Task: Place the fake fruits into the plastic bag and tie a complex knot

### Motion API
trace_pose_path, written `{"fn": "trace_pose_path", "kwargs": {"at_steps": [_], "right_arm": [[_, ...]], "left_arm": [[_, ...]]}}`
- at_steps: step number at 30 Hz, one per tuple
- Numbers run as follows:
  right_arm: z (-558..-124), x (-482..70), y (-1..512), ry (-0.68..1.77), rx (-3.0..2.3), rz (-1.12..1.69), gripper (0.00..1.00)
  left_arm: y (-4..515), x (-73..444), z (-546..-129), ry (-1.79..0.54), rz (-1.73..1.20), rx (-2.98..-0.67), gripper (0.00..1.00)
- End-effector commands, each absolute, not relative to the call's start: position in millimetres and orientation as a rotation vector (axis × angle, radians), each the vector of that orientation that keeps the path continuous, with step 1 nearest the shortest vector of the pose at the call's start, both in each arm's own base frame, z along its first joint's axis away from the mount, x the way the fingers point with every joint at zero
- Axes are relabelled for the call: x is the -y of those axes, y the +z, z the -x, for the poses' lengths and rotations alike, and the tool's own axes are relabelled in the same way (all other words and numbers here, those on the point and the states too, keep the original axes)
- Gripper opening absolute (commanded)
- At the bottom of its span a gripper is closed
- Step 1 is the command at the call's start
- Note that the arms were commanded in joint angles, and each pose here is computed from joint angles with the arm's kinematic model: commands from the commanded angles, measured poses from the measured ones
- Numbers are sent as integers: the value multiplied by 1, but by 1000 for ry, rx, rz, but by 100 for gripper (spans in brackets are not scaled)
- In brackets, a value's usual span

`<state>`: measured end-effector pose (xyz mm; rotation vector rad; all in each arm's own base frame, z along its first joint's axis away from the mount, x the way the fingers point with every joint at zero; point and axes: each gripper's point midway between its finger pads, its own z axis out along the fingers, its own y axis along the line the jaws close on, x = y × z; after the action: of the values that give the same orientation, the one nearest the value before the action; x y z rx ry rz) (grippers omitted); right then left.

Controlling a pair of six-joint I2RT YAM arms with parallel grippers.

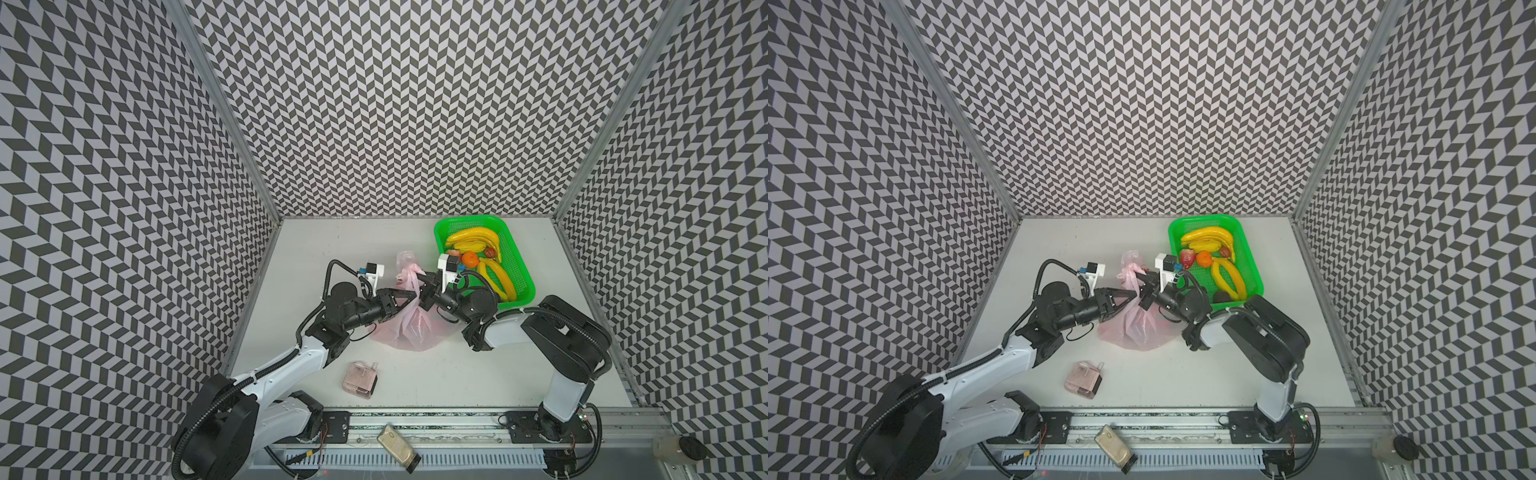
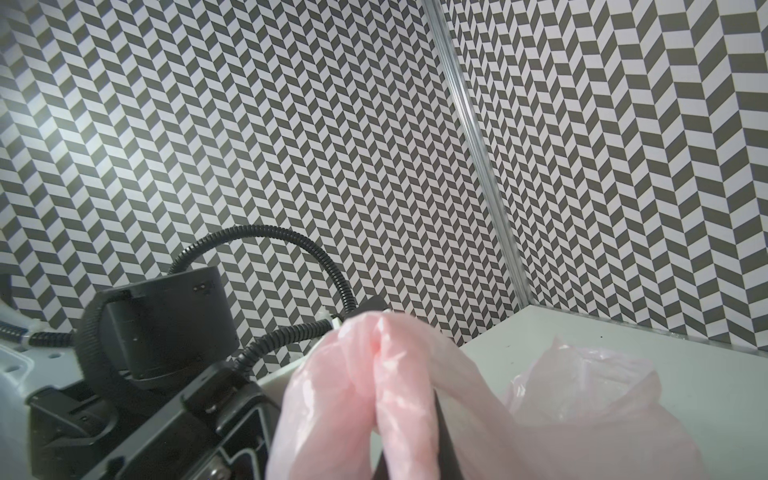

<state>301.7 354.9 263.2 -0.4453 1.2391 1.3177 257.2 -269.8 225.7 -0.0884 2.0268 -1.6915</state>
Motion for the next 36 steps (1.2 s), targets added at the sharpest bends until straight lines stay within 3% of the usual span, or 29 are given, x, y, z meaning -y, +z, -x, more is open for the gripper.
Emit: {"fn": "trace_pose_path", "kwargs": {"at_steps": [1,8,13,30,36], "right_arm": [[-269,-339,329,1403,-897,453,0],[-260,-335,323,1453,-898,442,0],[-255,-335,322,1464,-897,462,0],[-257,-327,328,1412,-878,455,0],[-258,-326,328,1410,-879,459,0]], "left_arm": [[248,279,-262,-1717,29,-1939,26],[253,272,-269,-1615,28,-1918,28],[252,271,-266,-1615,0,-1919,35],[268,241,-252,-1442,-56,-1942,88],[281,211,-252,-1414,-15,-1906,97]]}}
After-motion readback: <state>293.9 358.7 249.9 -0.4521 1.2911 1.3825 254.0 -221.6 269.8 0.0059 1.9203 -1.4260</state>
